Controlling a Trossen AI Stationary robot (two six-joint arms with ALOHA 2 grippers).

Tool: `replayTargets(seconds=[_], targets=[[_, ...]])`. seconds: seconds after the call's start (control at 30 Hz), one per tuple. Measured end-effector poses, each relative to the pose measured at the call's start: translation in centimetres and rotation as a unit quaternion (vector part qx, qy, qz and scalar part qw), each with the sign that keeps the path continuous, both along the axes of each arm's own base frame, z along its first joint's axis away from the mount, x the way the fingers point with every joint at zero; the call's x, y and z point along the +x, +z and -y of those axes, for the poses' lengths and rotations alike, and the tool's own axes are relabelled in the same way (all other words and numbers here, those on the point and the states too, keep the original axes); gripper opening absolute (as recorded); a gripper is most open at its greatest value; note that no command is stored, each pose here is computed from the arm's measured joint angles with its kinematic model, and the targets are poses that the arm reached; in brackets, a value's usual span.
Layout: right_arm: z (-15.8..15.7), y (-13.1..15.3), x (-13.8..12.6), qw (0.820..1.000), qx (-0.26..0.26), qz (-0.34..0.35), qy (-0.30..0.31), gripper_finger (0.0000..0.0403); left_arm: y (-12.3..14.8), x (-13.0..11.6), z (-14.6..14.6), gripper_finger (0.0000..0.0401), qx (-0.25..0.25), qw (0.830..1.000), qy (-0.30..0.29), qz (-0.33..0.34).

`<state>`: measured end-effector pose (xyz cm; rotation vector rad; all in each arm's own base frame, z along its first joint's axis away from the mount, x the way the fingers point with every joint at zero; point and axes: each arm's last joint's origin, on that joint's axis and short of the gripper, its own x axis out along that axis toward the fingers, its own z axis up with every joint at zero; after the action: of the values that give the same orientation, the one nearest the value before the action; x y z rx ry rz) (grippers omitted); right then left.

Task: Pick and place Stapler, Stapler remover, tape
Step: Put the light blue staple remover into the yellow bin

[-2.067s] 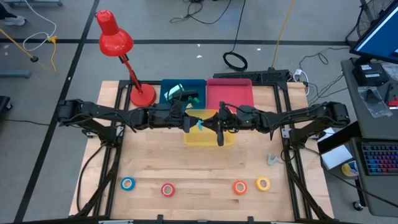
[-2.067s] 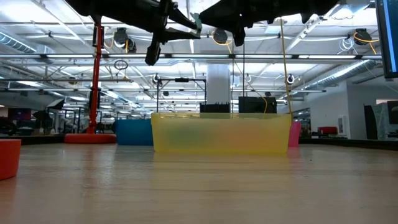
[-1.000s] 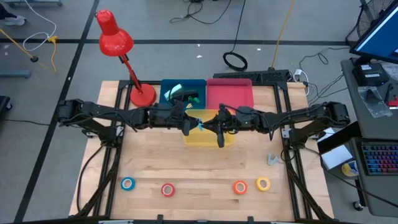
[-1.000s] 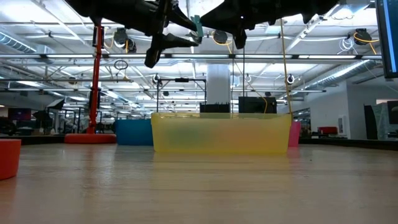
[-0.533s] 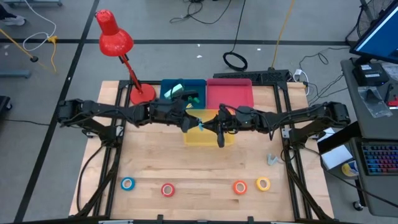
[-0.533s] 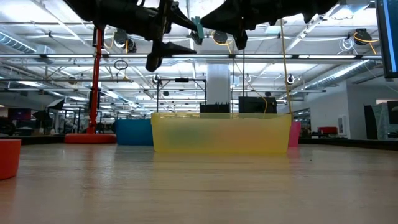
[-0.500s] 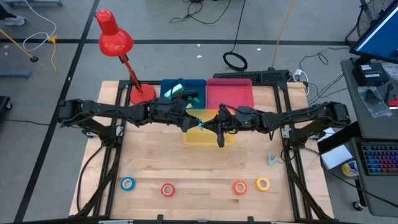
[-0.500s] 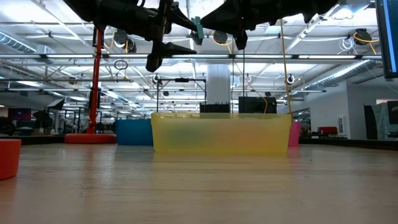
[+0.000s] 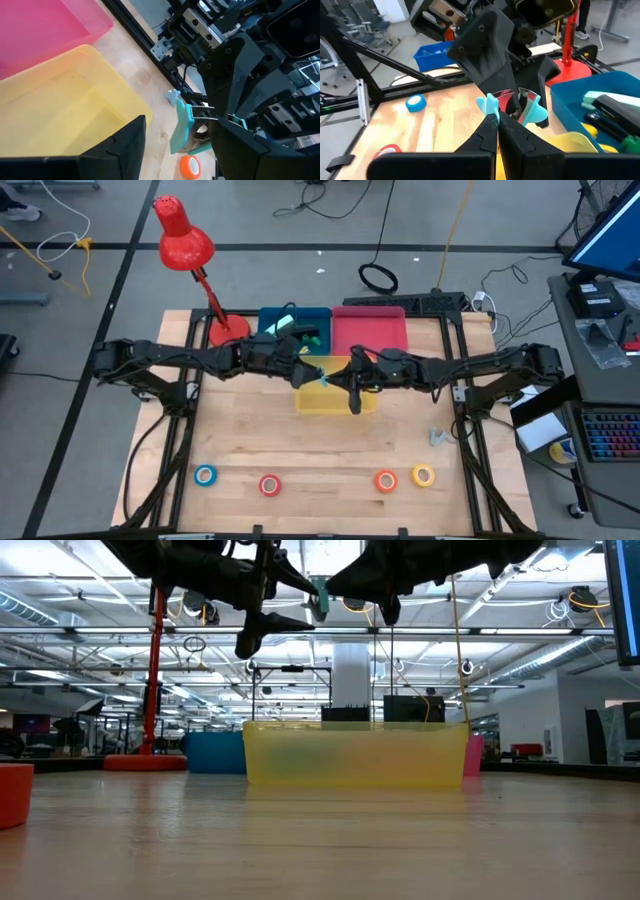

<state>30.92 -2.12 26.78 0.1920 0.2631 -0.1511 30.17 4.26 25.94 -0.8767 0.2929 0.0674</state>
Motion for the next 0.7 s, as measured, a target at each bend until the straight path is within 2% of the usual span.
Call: replayTargets(seconds=[0.2,0.33,0.5,0.7], targets=[[0.9,-1.0,-0.3,0.998,-0.006,-0.044,-0.043,0.0,0.1,-0.2,-0.8,0.0216,-0.008,1.0,-0.015,-0.002],[1.0,-0.9,-0.3,0.998,0.002,-0.044,-0.034,0.0,0.1,-0.3,-1.5,0.0216,-0.004,1.0,0.005,0.0],[1.4,-1.2,-0.5,0.997,-0.001,-0.062,-0.042,0.0,-0.1,-0.4,-1.5,0.0216,-0.008,1.0,-0.003,-0.007],[1.6,-3.1,-1.6,0.984,0.006,-0.173,-0.045,0.0,-0.1,-0.4,-1.3,0.0216,-0.013,1.0,-0.003,-0.009]])
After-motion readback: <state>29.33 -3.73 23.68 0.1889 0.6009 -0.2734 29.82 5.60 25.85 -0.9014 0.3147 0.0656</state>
